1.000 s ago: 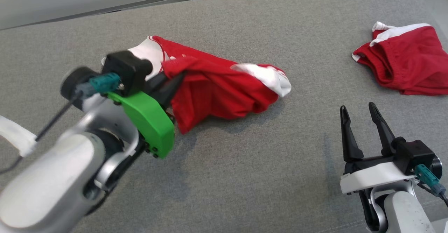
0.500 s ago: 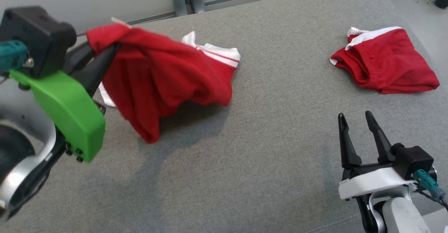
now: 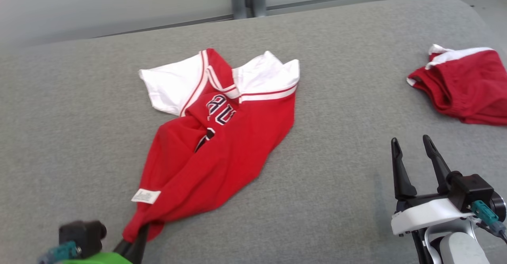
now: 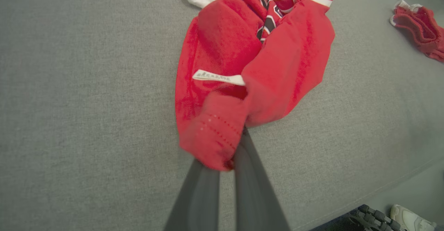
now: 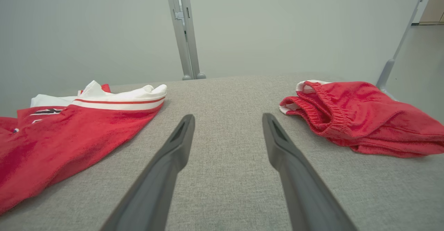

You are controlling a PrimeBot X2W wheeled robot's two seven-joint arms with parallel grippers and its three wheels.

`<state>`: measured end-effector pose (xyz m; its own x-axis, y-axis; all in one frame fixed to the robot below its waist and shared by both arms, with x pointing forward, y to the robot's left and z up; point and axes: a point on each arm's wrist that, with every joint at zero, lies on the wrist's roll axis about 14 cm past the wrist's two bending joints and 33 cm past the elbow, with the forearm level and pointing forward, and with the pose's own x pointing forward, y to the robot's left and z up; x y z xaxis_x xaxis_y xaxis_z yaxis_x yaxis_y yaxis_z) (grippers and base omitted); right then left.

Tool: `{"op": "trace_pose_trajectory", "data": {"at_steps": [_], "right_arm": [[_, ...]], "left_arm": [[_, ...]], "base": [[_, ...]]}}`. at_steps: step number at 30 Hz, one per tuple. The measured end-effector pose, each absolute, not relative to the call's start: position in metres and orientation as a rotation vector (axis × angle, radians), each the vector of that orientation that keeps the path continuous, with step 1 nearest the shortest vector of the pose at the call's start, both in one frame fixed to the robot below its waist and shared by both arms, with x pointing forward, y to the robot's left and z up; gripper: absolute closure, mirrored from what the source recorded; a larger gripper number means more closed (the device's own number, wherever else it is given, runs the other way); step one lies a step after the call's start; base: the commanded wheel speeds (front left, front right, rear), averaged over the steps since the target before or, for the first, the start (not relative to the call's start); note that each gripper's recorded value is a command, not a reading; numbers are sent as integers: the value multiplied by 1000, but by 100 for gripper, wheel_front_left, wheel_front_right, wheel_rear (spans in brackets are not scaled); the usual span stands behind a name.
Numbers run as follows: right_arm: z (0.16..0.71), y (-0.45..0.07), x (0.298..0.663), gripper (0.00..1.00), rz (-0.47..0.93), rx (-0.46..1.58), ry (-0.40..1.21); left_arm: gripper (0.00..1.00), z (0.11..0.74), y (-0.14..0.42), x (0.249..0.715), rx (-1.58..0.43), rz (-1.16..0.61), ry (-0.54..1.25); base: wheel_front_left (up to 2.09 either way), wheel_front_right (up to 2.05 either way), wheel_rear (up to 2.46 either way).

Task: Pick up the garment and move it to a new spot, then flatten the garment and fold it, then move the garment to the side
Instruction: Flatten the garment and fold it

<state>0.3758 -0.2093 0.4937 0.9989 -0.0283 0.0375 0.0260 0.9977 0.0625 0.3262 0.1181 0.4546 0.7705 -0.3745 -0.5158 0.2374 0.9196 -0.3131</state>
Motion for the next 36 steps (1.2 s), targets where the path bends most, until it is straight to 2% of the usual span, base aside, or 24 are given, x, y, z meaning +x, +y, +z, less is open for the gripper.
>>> {"op": "trace_pose_trajectory", "data": {"at_steps": [8, 9, 12, 15, 28, 36], "right_arm": [[494, -179, 391, 0, 70, 19, -40], [494, -176, 392, 0, 81, 16, -41], [493, -165, 396, 0, 116, 6, -40], [494, -154, 399, 0, 147, 5, -44], [495, -150, 386, 0, 164, -2, -41], [498, -162, 377, 0, 131, 0, -48]], "left_arm": [[100, 418, 149, 303, -313, -170, 571], [81, 416, 152, 301, -317, -152, 556], [51, 409, 158, 293, -337, -116, 536], [0, 402, 158, 283, -363, -99, 537], [0, 395, 186, 258, -292, 0, 448], [0, 431, 194, 261, -235, 44, 265]], "base": [[0, 0, 0], [0, 0, 0], [0, 0, 0], [0, 0, 0], [0, 0, 0], [0, 0, 0]]}}
